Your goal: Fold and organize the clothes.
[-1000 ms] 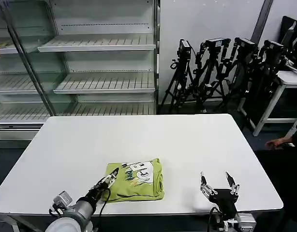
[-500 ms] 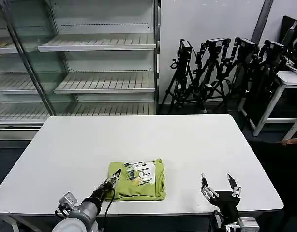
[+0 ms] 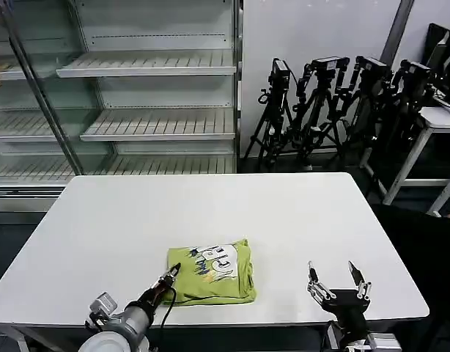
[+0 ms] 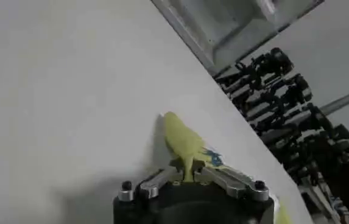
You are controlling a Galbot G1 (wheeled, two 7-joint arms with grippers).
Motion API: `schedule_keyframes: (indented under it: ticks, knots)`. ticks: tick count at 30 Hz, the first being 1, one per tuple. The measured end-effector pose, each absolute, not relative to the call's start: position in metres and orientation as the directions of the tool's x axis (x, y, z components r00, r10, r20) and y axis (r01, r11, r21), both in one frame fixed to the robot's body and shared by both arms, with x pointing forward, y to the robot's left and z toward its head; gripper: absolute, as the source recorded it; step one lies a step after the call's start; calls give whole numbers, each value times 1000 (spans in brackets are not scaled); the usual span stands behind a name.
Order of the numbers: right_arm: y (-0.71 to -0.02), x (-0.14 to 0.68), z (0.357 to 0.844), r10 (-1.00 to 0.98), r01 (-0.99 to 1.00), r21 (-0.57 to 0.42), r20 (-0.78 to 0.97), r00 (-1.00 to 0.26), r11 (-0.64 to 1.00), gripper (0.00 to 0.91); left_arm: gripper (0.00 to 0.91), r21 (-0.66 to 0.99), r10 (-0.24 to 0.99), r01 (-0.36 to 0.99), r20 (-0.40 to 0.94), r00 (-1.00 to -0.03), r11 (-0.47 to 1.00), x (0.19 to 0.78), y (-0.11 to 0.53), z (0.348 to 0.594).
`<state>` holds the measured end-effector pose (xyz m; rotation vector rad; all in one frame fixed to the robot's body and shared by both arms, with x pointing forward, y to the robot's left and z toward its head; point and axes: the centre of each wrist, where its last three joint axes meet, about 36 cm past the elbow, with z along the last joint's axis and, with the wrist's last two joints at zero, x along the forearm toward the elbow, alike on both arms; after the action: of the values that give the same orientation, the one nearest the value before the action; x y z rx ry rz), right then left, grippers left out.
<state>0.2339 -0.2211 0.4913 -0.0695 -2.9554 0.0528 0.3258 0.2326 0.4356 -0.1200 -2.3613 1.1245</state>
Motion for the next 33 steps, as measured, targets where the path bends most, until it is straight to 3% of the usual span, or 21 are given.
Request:
schedule_keyframes:
  ticks: [9, 14, 19, 24, 29, 33]
  knots:
    - [-219, 236, 492, 42, 37, -30, 174, -984, 999, 907, 50, -737, 263, -125, 387, -884, 664, 322, 255, 451]
    - [-217, 241, 490, 32, 30, -16, 171, -985, 999, 907, 50, -633, 147, -128, 363, -920, 764, 323, 291, 459]
    - [-215, 246, 487, 20, 18, -8, 165, -986, 1000, 907, 40, -404, -5, -121, 277, -961, 907, 325, 345, 479]
    - [-215, 250, 488, 11, 11, 1, 154, -988, 1000, 907, 50, -99, -92, -104, 124, -988, 990, 327, 400, 516]
    - [-213, 251, 489, 0, 2, 15, 148, -989, 1000, 907, 50, 179, -78, -75, 8, -997, 981, 331, 425, 554]
    - [-212, 251, 491, -2, 1, 22, 141, -990, 1000, 907, 50, 345, -30, -38, -28, -999, 938, 331, 420, 560]
